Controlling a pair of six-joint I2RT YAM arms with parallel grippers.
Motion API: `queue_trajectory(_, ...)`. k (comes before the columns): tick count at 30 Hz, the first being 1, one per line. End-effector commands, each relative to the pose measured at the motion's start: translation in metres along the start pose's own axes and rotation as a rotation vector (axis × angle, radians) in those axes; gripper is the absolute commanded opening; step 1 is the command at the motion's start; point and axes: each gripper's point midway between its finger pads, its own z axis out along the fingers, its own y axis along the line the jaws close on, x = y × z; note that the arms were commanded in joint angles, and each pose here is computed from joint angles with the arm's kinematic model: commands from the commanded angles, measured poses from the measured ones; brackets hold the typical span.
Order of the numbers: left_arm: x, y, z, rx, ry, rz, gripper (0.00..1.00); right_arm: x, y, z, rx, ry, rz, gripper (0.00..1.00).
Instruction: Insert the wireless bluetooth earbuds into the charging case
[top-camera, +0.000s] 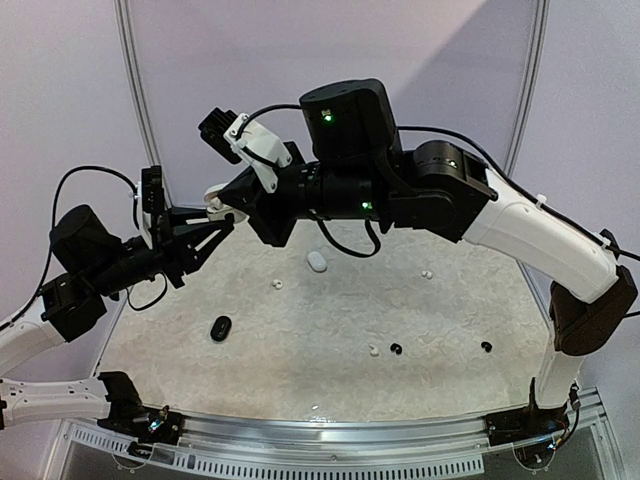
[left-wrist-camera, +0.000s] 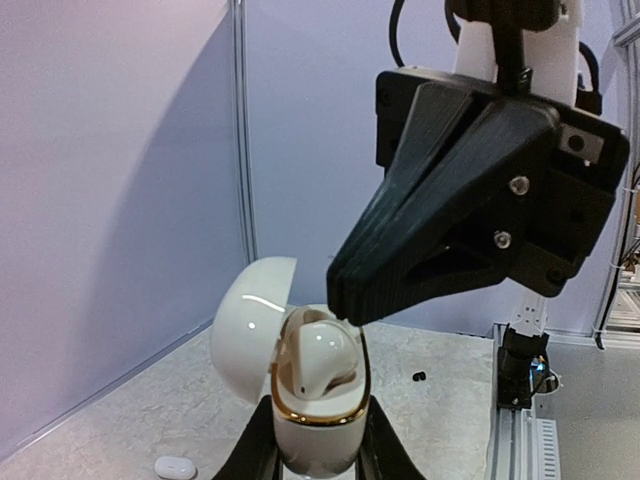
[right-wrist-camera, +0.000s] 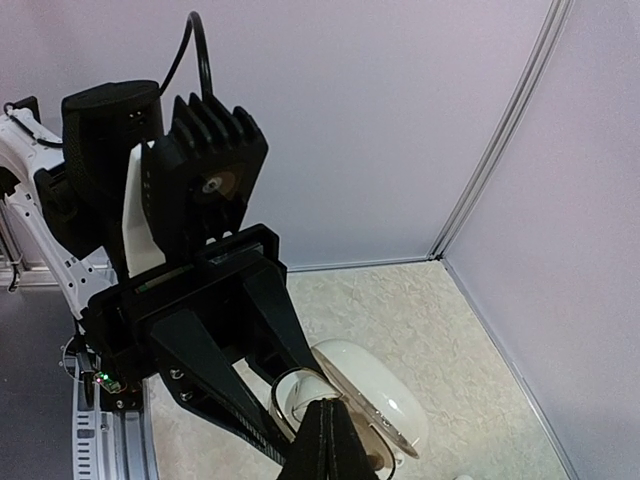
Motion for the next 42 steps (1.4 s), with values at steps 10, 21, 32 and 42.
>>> queue_trajectory(10, -0.006, -0.003, 0.003, 0.021, -0.021, 0.036, 0.00, 0.030, 0.008, 0.023, -0.029, 0.075, 0.007, 0.00)
queue_trajectory(21, -0.009, -0.013, 0.001, 0.070, -0.031, 0.098, 0.00, 0.050, 0.012, 0.034, -0.046, 0.133, 0.021, 0.00)
queue_trajectory(32, -0.021, -0.009, -0.002, 0.040, -0.073, 0.087, 0.00, 0.091, 0.006, 0.038, -0.031, 0.268, 0.045, 0.00)
queue_trajectory(42, -0.004, 0.008, -0.003, -0.042, -0.024, -0.001, 0.00, 0.065, -0.001, 0.027, -0.020, 0.191, 0.060, 0.00)
